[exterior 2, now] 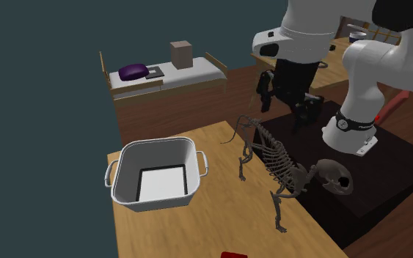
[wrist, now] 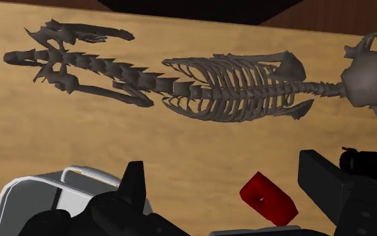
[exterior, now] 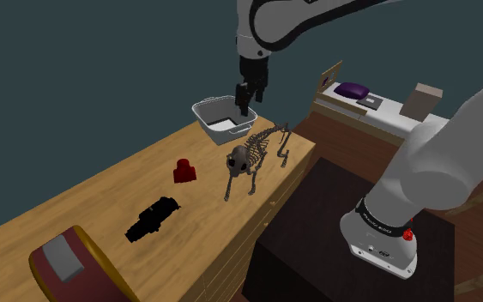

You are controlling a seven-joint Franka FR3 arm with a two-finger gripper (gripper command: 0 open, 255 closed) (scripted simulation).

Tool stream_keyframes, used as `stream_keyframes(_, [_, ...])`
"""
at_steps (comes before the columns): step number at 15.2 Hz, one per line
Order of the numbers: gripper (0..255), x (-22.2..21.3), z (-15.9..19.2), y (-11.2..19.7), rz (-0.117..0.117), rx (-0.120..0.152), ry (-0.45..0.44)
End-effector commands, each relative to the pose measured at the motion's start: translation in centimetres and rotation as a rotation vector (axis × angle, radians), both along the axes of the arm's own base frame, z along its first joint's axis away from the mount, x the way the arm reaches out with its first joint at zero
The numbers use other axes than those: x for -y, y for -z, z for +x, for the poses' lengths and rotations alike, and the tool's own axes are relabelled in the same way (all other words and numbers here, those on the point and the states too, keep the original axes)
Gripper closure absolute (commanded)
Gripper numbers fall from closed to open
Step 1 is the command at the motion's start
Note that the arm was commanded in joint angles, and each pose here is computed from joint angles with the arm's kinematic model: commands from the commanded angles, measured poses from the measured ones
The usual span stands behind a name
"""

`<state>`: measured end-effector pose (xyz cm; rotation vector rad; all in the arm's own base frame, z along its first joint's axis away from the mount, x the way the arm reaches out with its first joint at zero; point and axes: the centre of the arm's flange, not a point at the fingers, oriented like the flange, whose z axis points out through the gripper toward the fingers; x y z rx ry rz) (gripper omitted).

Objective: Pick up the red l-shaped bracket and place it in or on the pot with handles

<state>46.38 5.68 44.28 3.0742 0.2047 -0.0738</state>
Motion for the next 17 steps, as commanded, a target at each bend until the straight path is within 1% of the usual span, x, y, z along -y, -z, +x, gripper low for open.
stream_keyframes(1, [0,-1.3,1.8,2.0,0.003,-0.004,-0.004])
stream_keyframes(17, [0,-10.8,14.1,16.7,0.019,-0.042,-0.039])
